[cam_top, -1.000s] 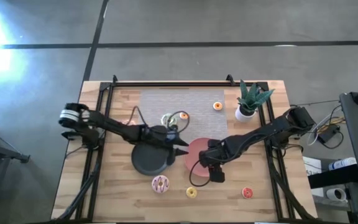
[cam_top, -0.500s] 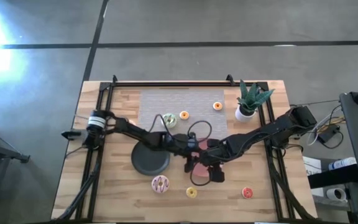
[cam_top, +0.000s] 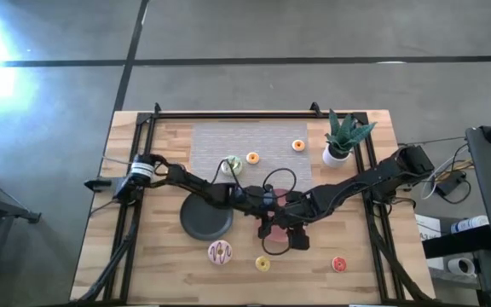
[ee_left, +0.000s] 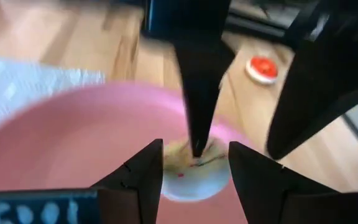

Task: Pick & Place donuts
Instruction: Put the small white donut on the pink plate, then put the small orange donut on the pink plate

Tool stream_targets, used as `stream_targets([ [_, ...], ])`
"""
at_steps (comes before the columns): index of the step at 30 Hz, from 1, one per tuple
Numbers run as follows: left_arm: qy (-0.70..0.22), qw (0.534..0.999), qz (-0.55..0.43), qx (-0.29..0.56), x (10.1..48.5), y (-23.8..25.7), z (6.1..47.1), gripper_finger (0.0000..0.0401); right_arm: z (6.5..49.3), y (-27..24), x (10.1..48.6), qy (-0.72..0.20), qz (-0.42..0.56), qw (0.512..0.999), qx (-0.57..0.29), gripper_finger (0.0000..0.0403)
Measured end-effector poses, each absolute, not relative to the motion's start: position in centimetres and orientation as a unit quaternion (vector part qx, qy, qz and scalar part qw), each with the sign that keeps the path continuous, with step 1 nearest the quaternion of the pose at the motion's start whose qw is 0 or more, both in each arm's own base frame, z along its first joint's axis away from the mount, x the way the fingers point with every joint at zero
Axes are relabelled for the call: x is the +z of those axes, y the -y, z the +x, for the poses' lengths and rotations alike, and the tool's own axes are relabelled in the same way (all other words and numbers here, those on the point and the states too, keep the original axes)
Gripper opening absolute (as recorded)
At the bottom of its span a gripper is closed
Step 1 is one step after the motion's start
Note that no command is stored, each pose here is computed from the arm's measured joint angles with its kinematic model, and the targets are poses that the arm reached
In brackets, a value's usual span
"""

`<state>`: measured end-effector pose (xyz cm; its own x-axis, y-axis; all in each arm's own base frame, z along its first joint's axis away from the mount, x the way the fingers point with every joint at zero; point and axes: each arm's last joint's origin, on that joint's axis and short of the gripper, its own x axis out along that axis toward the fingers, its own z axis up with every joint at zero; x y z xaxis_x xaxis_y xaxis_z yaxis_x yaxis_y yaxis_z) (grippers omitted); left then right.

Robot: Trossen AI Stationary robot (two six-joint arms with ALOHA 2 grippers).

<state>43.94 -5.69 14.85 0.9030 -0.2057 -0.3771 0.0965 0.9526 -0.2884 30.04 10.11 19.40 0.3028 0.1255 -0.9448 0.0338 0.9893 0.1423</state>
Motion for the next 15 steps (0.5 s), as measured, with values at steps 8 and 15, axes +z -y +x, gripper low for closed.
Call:
stream_targets([
  [8,-0.232,0.956,-0.163,-0.079,13.1,5.9,43.9,0.0156,29.9,-10.2,19.4,-0.596,0.079,0.798,0.036,0.0224],
  [15,-0.205,0.962,-0.160,-0.088,15.6,6.2,43.6,0.0156,28.7,-10.0,21.8,-0.571,0.074,0.817,0.024,0.0224],
])
